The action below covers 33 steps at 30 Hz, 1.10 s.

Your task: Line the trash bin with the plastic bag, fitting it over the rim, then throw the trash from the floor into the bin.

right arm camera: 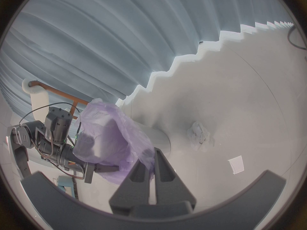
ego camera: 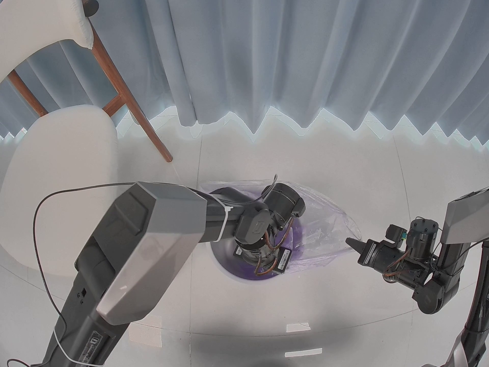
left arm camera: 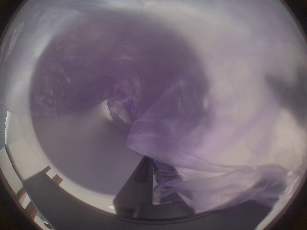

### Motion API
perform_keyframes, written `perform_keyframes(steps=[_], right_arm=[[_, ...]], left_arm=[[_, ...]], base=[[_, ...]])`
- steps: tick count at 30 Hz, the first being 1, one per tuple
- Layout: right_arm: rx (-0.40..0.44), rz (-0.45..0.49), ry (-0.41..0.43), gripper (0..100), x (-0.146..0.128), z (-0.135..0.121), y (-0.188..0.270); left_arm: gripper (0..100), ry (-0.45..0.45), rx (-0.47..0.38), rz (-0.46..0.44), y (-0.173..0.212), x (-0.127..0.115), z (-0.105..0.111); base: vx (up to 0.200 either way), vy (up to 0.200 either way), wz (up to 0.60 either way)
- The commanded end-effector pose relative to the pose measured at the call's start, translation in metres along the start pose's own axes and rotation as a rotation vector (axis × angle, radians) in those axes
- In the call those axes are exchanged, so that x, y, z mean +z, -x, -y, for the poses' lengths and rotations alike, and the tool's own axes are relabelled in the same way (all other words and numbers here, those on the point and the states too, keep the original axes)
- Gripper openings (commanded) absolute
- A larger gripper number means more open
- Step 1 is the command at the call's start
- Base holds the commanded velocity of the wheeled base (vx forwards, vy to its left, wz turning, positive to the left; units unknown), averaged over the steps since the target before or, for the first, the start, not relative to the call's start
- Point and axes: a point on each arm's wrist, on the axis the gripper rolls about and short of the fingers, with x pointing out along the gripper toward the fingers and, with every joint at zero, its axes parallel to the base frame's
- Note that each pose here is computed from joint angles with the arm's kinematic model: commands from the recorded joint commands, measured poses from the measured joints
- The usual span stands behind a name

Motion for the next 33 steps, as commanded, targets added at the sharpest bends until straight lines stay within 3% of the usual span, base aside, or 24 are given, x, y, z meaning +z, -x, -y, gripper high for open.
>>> perform_keyframes(steps=[1,5,9,18,28,33], right_arm=[[0.005,0.010,0.004,0,0.001,-0.001,0.000],[-0.004,0.019,0.004,0,0.002,-0.001,0.001],[-0.004,0.020,0.005,0,0.002,-0.001,0.000],[-0.007,0.017,0.006,0,0.001,0.000,0.000],[-0.009,0.021,0.021,0,0.002,-0.001,0.002],[-0.014,0.014,0.019,0,0.000,-0.001,0.005]], left_arm=[[0,-0.020,0.008,-0.043,-0.002,-0.006,0.004],[0,-0.065,0.047,-0.131,0.002,-0.017,0.009],[0,-0.056,0.051,-0.063,0.039,-0.006,0.005],[0,-0.060,0.074,-0.053,0.067,-0.004,0.003],[0,-0.106,0.172,-0.309,0.081,-0.030,-0.008],[0,-0.097,0.190,-0.310,0.063,-0.029,-0.012]], base=[[0.000,0.000,0.00],[0.000,0.000,0.00],[0.000,0.000,0.00],[0.000,0.000,0.00],[0.000,0.000,0.00],[0.000,0.000,0.00]])
